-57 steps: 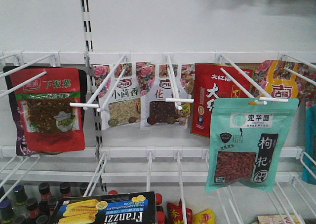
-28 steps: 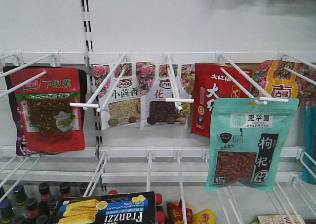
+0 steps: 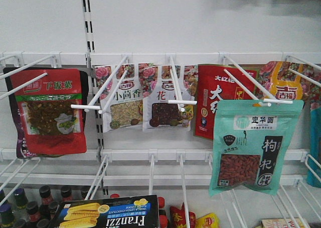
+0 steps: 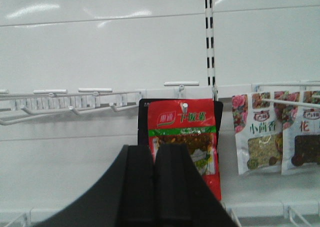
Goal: Pick snacks and fruit into basket
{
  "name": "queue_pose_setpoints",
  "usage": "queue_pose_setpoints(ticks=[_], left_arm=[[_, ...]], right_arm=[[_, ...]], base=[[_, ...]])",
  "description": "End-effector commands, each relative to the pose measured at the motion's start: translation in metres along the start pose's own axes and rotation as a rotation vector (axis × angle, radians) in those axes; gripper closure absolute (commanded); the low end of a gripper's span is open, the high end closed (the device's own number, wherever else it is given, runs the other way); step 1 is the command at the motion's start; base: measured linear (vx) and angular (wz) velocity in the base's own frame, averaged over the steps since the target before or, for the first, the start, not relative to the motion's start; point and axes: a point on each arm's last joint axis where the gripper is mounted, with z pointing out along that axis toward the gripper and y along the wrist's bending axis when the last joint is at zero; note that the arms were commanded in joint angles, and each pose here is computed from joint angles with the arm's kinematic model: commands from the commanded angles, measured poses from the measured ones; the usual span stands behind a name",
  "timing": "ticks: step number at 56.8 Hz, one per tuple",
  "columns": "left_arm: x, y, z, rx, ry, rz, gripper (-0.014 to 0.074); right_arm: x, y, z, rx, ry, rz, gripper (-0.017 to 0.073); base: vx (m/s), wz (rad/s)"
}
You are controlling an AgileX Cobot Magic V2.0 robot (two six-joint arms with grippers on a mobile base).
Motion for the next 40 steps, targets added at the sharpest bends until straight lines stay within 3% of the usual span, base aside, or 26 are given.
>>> queue_pose_setpoints(ticks=[1,11,26,34,40], left_arm=[[-0.009,0.000,0.021,0.009,0.071,0.005,0.0598],[0.010,-0.002,0.055,0.020,0.207,-0.001,0.0598],[0.016,-0.003,0.072,0.024,0.239,-0.006,0.0568],[0.017,-0.004,0.073,0.022,0.247,-0.112,0.0463],[0.017,-0.004,0.073,0.024,0.246,-0.133,0.0348]], right_arm=[[-0.014,-0.001,0.012,0.005,0.004,-0.039,0.0567],[-0.003,-0.001,0.035,-0.005,0.121,-0.023,0.0567],[0.009,0.000,0.046,-0.013,0.226,-0.022,0.0567],[0.009,0.000,0.047,-0.013,0.226,-0.022,0.0567],[0.009,0.000,0.047,-0.012,0.225,-0.022,0.0567]], base=[[0.00,0.00],[0.00,0.00],[0.00,0.00],[0.00,0.00],[0.00,0.00]])
